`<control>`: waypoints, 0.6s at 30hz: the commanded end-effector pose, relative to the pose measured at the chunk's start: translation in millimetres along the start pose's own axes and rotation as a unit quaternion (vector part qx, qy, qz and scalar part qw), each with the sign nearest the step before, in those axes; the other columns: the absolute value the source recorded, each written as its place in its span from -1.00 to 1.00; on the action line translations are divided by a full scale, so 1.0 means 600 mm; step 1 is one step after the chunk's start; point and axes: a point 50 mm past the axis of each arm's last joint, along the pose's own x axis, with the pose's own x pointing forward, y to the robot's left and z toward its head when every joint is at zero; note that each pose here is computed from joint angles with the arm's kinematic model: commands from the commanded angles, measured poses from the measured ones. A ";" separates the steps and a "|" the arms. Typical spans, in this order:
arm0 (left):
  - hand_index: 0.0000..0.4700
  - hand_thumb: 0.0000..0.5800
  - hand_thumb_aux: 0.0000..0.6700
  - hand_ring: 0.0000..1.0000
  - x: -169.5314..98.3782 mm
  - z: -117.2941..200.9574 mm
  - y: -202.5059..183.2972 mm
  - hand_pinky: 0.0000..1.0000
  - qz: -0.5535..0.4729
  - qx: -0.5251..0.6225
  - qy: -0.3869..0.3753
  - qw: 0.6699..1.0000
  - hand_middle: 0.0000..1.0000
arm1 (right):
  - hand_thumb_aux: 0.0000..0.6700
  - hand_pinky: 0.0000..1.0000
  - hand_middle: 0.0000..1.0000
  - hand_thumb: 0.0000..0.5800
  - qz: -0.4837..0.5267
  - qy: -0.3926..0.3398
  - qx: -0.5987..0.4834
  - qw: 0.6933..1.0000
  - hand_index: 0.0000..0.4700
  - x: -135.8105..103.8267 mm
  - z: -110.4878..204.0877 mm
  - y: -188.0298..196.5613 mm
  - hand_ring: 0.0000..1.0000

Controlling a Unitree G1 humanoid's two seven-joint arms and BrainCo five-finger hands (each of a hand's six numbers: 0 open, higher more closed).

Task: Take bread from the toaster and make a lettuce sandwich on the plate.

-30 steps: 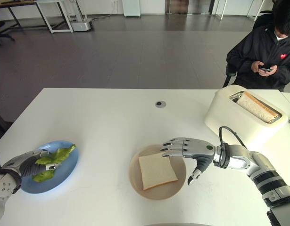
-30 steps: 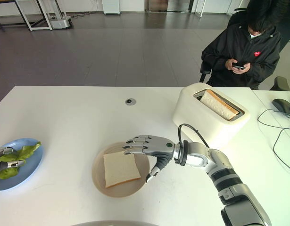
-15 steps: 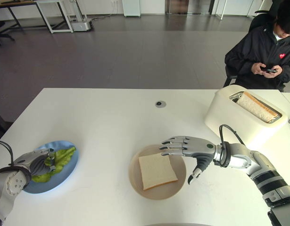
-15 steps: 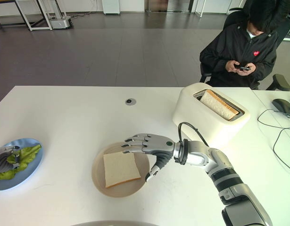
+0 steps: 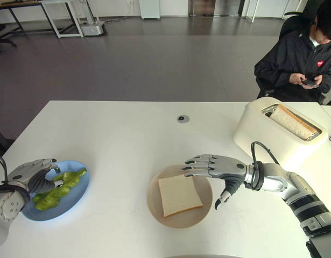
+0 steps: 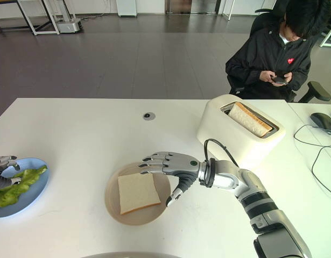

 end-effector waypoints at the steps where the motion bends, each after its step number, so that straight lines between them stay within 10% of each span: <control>1: 0.26 0.73 0.26 -1.00 0.016 0.001 -0.016 -1.00 -0.016 0.005 -0.009 1.000 -1.00 | -1.00 -1.00 -1.00 -1.00 0.007 0.000 0.000 1.000 -1.00 -0.001 0.000 -0.001 -1.00; 18: 0.14 0.63 0.14 -1.00 0.031 0.023 -0.035 -1.00 -0.032 0.015 -0.041 0.999 -1.00 | -1.00 -1.00 -1.00 -1.00 0.017 -0.007 0.009 1.000 -1.00 0.001 0.005 0.005 -1.00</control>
